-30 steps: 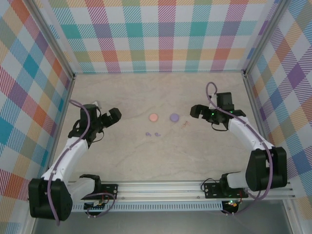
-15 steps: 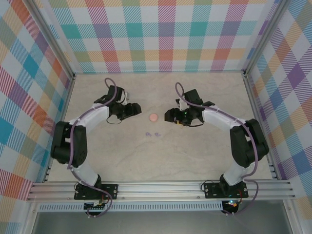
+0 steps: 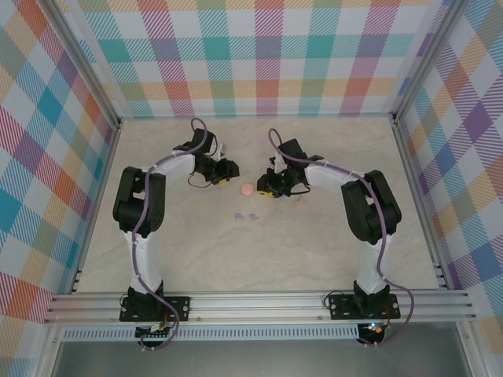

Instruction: Insert wireless bluetooth earbuds into charging case

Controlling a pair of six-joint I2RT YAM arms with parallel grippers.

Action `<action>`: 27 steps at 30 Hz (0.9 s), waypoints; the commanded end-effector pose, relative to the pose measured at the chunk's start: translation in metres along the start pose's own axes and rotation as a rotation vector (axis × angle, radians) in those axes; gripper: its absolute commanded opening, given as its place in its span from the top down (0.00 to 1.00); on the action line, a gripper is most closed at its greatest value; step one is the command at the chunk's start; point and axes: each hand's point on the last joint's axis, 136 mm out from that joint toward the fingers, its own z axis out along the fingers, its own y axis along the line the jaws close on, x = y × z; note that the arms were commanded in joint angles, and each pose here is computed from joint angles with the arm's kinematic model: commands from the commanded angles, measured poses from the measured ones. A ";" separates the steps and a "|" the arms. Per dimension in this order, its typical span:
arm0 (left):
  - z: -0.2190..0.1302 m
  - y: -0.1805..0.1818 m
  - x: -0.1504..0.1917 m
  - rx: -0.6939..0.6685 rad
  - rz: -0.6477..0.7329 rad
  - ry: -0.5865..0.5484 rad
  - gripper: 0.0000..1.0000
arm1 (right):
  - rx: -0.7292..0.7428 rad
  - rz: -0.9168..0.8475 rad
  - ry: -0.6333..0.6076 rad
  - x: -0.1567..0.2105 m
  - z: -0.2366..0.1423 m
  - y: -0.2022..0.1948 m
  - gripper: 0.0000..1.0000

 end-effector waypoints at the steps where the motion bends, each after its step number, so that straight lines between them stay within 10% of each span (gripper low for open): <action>1: 0.010 -0.015 0.007 0.049 0.030 0.047 0.55 | -0.009 0.021 0.027 -0.002 0.007 0.008 0.78; 27: 0.019 -0.023 0.043 0.090 0.027 0.133 0.60 | 0.117 0.044 0.071 -0.019 0.038 -0.015 0.83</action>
